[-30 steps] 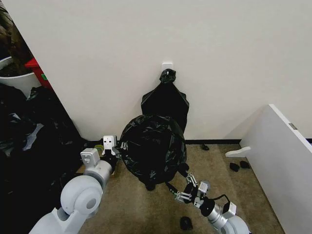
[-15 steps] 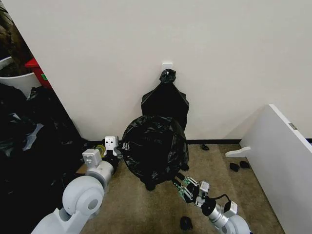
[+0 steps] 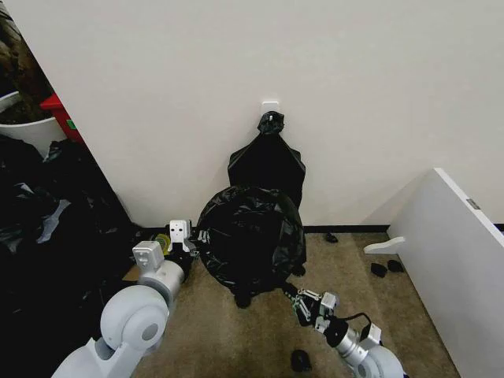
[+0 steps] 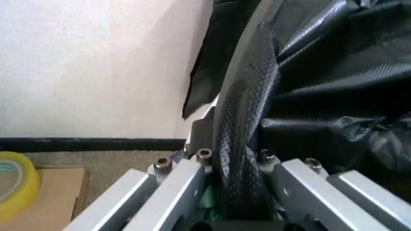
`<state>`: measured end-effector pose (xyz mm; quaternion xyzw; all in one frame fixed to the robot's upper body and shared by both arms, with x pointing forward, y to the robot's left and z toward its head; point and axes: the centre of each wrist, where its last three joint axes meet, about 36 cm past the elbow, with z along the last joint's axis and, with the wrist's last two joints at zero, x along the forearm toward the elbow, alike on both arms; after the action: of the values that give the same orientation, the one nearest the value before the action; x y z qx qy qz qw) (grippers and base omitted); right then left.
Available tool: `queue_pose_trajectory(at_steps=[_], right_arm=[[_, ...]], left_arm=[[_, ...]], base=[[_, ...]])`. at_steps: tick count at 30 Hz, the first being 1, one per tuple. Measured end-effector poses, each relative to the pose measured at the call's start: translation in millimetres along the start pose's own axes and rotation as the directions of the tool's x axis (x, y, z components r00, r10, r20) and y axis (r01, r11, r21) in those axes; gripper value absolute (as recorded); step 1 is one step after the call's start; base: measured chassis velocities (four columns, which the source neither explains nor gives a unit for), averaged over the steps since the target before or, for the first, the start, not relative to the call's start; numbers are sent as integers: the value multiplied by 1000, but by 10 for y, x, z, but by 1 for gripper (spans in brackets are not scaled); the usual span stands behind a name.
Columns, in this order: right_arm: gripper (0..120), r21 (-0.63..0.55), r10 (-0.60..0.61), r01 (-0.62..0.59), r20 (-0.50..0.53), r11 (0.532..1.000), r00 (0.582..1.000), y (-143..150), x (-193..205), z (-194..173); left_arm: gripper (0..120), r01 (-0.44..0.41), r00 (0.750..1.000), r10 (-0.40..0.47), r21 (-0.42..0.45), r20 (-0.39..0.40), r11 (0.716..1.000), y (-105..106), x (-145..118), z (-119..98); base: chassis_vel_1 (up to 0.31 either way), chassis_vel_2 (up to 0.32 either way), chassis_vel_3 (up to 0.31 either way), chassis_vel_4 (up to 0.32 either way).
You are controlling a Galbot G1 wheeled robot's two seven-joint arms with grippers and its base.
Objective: Place the garbage bag over the trash bin.
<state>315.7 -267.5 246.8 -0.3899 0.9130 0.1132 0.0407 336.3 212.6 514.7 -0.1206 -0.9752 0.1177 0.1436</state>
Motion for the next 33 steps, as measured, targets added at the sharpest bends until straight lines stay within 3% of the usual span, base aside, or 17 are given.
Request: queue_pose_trajectory(at_steps=[5, 10, 13, 14, 16, 20, 23, 24, 26, 27, 28, 29, 33], right_arm=[[0, 105, 102, -94, -76, 990, 992, 0, 21, 2], [5, 210, 102, -83, -79, 974, 992, 17, 83, 35], [20, 219, -18, 24, -30, 975, 999, -75, 201, 55], [20, 219, -18, 24, -30, 975, 999, -75, 201, 55], [30, 203, -86, 90, -28, 975, 996, -389, 415, 31], [43, 196, 6, -12, 30, 980, 1000, -576, 495, -123], [56, 125, 173, -192, 146, 973, 974, -290, 209, -459], [56, 125, 173, -192, 146, 973, 974, -290, 209, -459], [66, 30, 267, -278, 192, 960, 944, 108, -86, -754], [66, 30, 267, -278, 192, 960, 944, 108, -86, -754], [64, -22, 299, -301, 202, 953, 933, 308, -218, -912], [57, -72, 310, -301, 208, 951, 928, 520, -339, -1072], [43, -116, 269, -249, 207, 961, 941, 864, -501, -1292]], left_arm=[[1, -10, 1000, 10, 3, 8, 1000, -36, 41, -22], [1, -12, 1000, 12, 4, 11, 1000, -46, 50, -26], [1, 17, 1000, -17, 3, 16, 1000, 11, -18, 35], [1, 17, 1000, -17, 3, 16, 1000, 11, -18, 35], [1, 46, 998, -46, 3, 33, 999, 77, -87, 110], [1, 75, 996, -74, -17, 57, 997, 125, -135, 212], [1, 88, 993, -84, -55, 78, 995, 124, -170, 377], [1, 88, 993, -84, -55, 78, 995, 124, -170, 377], [1, 86, 991, -79, -67, 104, 994, 101, -201, 467], [1, 86, 991, -79, -67, 104, 994, 101, -201, 467], [1, 82, 990, -74, -68, 120, 994, 90, -225, 516], [1, 80, 988, -71, -65, 135, 995, 82, -250, 566], [1, 78, 985, -68, -56, 155, 995, 71, -298, 648]], base=[[0, 0, 0, 0], [0, 0, 0, 0], [0, 0, 0, 0], [0, 0, 0, 0], [0, 0, 0, 0], [0, 0, 0, 0], [0, 0, 0, 0], [0, 0, 0, 0], [0, 0, 0, 0], [0, 0, 0, 0], [0, 0, 0, 0], [0, 0, 0, 0], [0, 0, 0, 0]])
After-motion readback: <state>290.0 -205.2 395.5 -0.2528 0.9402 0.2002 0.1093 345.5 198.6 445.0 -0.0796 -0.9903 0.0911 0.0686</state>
